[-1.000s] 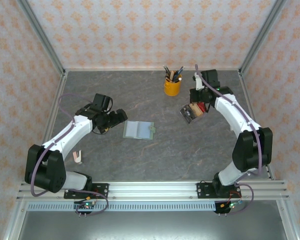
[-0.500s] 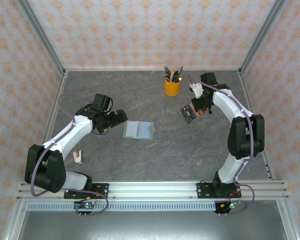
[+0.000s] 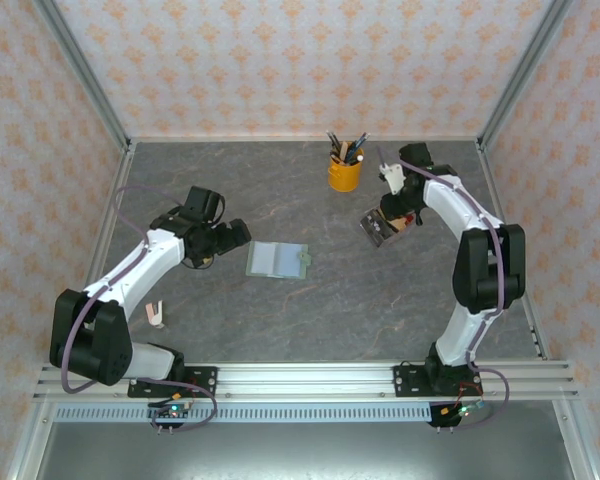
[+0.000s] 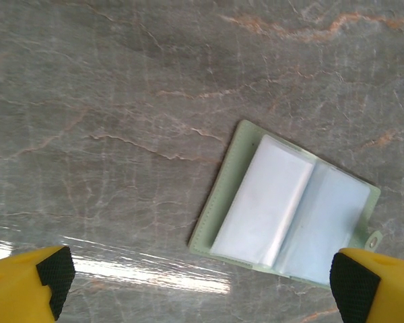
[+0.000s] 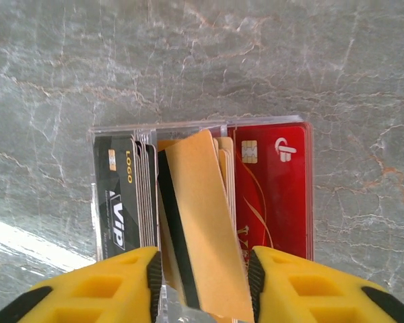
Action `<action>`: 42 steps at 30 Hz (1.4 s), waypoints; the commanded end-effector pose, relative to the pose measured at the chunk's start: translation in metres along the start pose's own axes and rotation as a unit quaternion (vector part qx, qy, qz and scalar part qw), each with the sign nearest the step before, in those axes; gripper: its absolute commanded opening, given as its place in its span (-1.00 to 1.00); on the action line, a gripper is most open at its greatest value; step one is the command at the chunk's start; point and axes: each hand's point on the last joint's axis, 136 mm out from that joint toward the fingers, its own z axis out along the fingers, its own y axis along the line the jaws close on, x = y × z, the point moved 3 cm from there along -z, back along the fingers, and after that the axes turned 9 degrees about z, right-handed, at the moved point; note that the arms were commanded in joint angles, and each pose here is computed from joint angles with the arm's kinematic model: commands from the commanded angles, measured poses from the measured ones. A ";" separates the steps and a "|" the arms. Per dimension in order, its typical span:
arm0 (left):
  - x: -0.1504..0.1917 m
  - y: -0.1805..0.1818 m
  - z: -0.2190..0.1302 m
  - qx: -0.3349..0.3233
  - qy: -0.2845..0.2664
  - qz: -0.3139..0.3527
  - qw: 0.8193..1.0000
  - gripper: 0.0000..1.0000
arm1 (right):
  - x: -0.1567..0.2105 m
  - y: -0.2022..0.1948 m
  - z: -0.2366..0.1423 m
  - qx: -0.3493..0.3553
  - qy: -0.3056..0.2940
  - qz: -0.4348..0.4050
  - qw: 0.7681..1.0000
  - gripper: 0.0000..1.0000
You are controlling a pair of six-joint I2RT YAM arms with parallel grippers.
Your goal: Take the credit cards out of the card holder
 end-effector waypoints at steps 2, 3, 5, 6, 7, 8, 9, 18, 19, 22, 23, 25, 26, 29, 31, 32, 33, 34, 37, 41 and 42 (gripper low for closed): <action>-0.021 0.021 -0.026 -0.068 -0.053 -0.002 0.996 1.00 | -0.021 -0.009 -0.055 0.028 -0.112 0.070 0.991 0.03; -0.024 0.026 -0.031 -0.080 -0.065 -0.006 0.995 1.00 | -0.022 -0.014 -0.065 0.043 -0.137 0.097 0.985 0.15; -0.031 0.035 -0.039 -0.099 -0.089 -0.013 0.991 1.00 | -0.019 -0.022 -0.084 0.069 -0.186 0.143 0.970 0.28; -0.034 0.042 -0.045 -0.117 -0.108 -0.018 0.987 1.00 | -0.015 -0.028 -0.095 0.088 -0.211 0.171 0.959 0.34; -0.036 0.048 -0.048 -0.133 -0.123 -0.021 0.983 1.00 | -0.011 -0.034 -0.105 0.104 -0.236 0.195 0.946 0.40; -0.039 0.055 -0.052 -0.150 -0.141 -0.023 0.978 1.00 | -0.004 -0.039 -0.115 0.119 -0.260 0.220 0.933 0.48; -0.041 0.061 -0.054 -0.168 -0.160 -0.024 0.972 1.00 | 0.003 -0.045 -0.125 0.136 -0.283 0.246 0.917 0.54; -0.052 0.099 -0.058 -0.271 -0.287 -0.006 0.919 1.00 | 0.079 -0.081 -0.138 0.278 -0.340 0.355 0.826 1.00; -0.053 0.101 -0.057 -0.278 -0.293 0.007 0.915 1.00 | 0.086 -0.084 -0.135 0.290 -0.339 0.363 0.818 1.00; -0.053 0.110 -0.051 -0.301 -0.326 0.031 0.896 1.00 | 0.099 -0.087 -0.115 0.304 -0.344 0.361 0.811 1.00; -0.054 0.110 -0.048 -0.306 -0.332 0.049 0.891 1.00 | 0.103 -0.087 -0.105 0.303 -0.348 0.353 0.814 1.00; -0.058 0.108 -0.048 -0.307 -0.335 0.083 0.887 1.00 | 0.107 -0.086 -0.092 0.296 -0.365 0.347 0.812 1.00; -0.059 0.108 -0.048 -0.312 -0.342 0.098 0.881 1.00 | 0.109 -0.085 -0.086 0.293 -0.368 0.341 0.814 1.00; -0.060 0.105 -0.040 -0.306 -0.353 0.141 0.873 1.00 | 0.109 -0.086 -0.069 0.286 -0.361 0.337 0.821 1.00; -0.061 0.103 -0.033 -0.289 -0.366 0.154 0.871 1.00 | 0.107 -0.086 -0.058 0.281 -0.362 0.332 0.825 1.00; -0.061 0.101 -0.029 -0.274 -0.375 0.161 0.871 1.00 | 0.106 -0.086 -0.051 0.275 -0.364 0.330 0.827 1.00; -0.061 0.100 -0.027 -0.259 -0.384 0.166 0.871 1.00 | 0.103 -0.085 -0.044 0.266 -0.366 0.327 0.830 1.00; -0.061 0.099 -0.024 -0.247 -0.390 0.170 0.871 1.00 | 0.101 -0.084 -0.040 0.256 -0.372 0.324 0.831 1.00; -0.062 0.095 -0.021 -0.198 -0.413 0.169 0.873 1.00 | 0.089 -0.083 -0.033 0.237 -0.385 0.312 0.835 1.00; -0.068 0.094 -0.012 -0.167 -0.423 0.167 0.875 1.00 | 0.079 -0.083 -0.021 0.203 -0.396 0.308 0.841 1.00; -0.069 0.095 -0.009 -0.164 -0.422 0.167 0.876 1.00 | 0.079 -0.082 -0.016 0.196 -0.399 0.305 0.842 1.00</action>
